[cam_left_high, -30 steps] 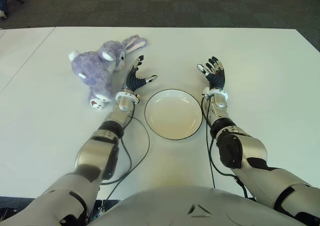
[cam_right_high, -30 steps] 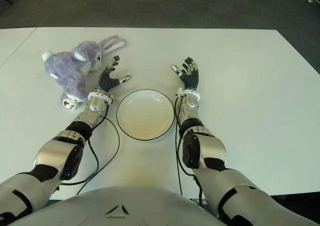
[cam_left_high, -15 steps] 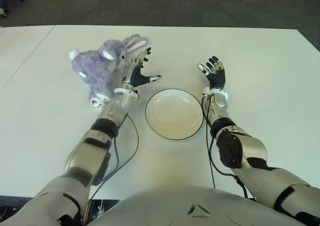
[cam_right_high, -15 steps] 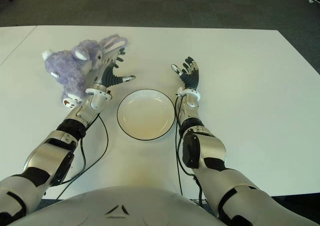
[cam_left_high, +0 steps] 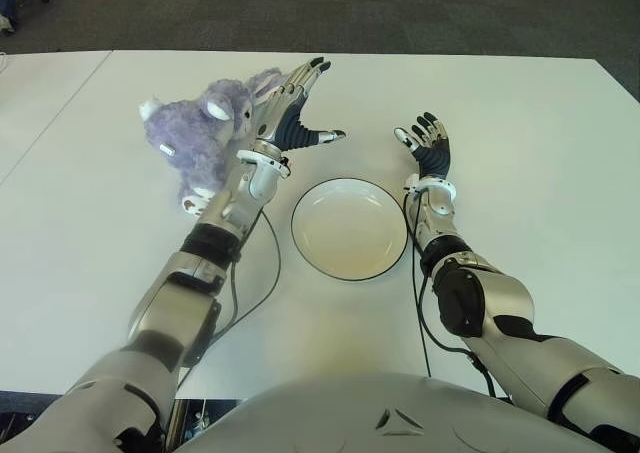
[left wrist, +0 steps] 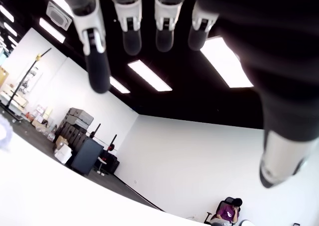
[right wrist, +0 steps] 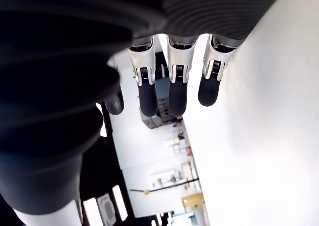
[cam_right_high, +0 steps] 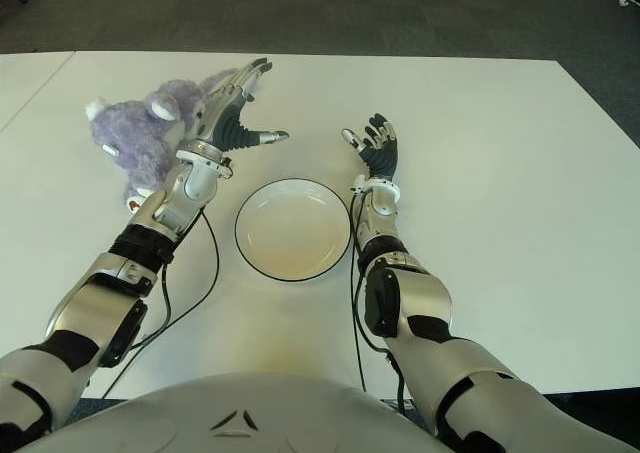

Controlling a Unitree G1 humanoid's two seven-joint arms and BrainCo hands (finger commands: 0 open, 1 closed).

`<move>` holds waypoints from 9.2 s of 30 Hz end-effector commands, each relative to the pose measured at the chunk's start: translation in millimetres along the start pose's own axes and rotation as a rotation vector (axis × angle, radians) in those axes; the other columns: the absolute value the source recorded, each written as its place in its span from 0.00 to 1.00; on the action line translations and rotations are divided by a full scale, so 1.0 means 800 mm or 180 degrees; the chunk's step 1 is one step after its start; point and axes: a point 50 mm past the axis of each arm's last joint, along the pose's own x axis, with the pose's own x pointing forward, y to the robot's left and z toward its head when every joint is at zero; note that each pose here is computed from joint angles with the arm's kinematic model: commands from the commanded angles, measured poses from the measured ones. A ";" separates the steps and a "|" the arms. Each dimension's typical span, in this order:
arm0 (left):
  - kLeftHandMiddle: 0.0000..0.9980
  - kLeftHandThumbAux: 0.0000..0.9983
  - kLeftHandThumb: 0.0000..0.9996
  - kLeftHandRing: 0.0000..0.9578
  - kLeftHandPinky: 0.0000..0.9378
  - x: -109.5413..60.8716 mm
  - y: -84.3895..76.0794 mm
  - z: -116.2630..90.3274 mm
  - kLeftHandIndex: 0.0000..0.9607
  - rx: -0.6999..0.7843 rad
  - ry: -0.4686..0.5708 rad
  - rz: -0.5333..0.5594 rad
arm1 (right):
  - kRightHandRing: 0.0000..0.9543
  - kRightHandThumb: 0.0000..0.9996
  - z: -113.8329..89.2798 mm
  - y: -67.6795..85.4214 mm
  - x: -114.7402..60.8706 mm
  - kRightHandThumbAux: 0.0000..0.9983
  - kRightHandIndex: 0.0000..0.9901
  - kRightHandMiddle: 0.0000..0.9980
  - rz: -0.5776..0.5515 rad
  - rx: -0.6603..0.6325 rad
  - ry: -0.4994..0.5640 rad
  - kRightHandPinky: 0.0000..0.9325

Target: Put the doll into the plate.

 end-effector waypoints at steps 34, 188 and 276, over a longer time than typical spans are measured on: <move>0.06 0.68 0.20 0.04 0.00 0.077 0.099 0.061 0.00 0.1164 -0.0189 0.0030 | 0.13 0.00 -0.098 -0.033 -0.061 0.85 0.15 0.15 -0.0275 -0.0004 0.1195 0.13; 0.02 0.61 0.00 0.00 0.00 -0.065 0.061 -0.153 0.24 0.1529 0.1109 -0.2280 | 0.10 0.00 -0.096 -0.045 -0.058 0.85 0.14 0.12 -0.0289 -0.0033 0.1252 0.12; 0.74 0.70 0.71 0.78 0.83 -0.030 0.111 -0.071 0.46 0.1972 -0.0379 -0.1275 | 0.11 0.00 -0.095 -0.045 -0.057 0.83 0.15 0.12 -0.0293 -0.0045 0.1235 0.12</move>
